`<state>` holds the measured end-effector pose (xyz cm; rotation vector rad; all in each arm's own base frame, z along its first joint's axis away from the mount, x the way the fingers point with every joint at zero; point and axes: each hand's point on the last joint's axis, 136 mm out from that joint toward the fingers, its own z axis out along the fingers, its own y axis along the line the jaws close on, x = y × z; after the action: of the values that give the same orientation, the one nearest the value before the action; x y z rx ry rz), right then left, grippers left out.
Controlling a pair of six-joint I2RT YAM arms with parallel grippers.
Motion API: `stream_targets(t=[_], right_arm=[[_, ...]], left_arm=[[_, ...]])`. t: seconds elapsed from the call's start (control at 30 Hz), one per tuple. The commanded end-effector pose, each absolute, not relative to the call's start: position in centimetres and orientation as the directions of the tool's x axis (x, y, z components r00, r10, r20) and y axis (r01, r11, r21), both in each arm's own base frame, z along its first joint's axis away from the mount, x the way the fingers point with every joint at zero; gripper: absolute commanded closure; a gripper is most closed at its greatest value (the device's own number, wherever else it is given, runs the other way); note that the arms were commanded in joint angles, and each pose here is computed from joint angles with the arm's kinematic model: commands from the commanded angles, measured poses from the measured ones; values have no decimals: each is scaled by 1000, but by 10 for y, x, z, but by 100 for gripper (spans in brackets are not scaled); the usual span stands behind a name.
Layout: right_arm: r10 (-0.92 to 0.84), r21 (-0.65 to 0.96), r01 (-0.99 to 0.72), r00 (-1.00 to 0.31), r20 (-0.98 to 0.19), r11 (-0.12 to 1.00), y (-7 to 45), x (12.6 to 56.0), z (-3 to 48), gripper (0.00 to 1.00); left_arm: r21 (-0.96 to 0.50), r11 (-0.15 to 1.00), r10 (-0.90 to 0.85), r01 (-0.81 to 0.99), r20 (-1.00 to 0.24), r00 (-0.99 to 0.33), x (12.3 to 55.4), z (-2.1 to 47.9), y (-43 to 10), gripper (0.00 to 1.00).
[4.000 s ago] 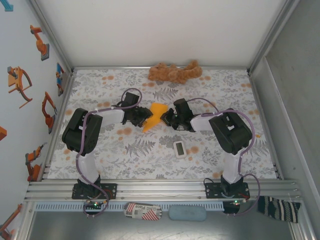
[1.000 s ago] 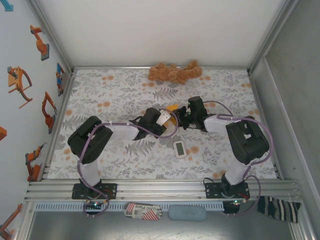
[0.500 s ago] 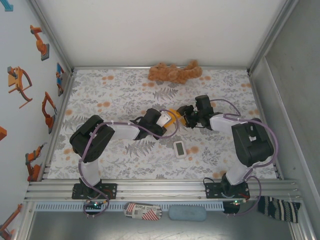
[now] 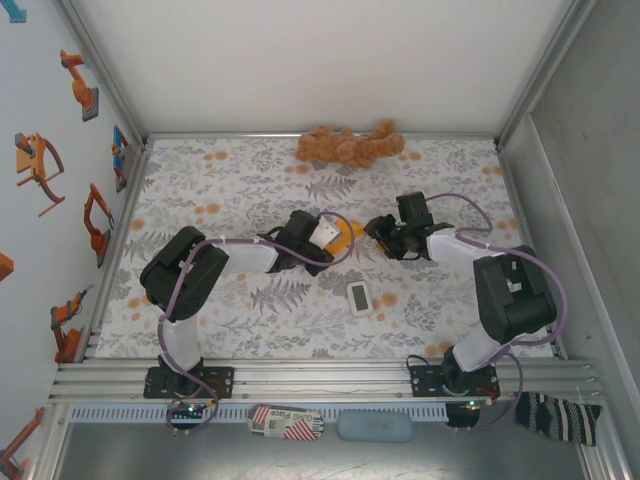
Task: Fold a paper plane with a square sheet of paper (pick it up from the middle)
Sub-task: Fold the wing for the fifth time at the center of the table.
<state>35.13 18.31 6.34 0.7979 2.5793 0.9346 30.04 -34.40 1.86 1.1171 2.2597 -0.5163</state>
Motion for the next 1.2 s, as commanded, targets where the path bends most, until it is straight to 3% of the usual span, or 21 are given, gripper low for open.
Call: stream_targets(t=[0.0,0.33,0.63,0.87,1.17], right_arm=[[537,634,333,-829,-156,698,177,353,71,50],[380,682,132,-896,-228,720,201,354,73,50],[433,679,221,-888,-156,700,203,355,67,49],[570,709,422,-821,35,565,211,360,65,46],[618,690,512,-777,119,511,215,362,65,42]], left_arm=[[-190,568,607,801,-560,-563,286,1,-341,75],[-270,550,614,790,-511,-602,280,-7,-341,75],[-206,584,602,785,-539,-589,288,-2,-334,76],[-29,598,647,801,-572,-504,299,2,-332,76],[225,556,749,800,-553,-365,305,7,-332,77]])
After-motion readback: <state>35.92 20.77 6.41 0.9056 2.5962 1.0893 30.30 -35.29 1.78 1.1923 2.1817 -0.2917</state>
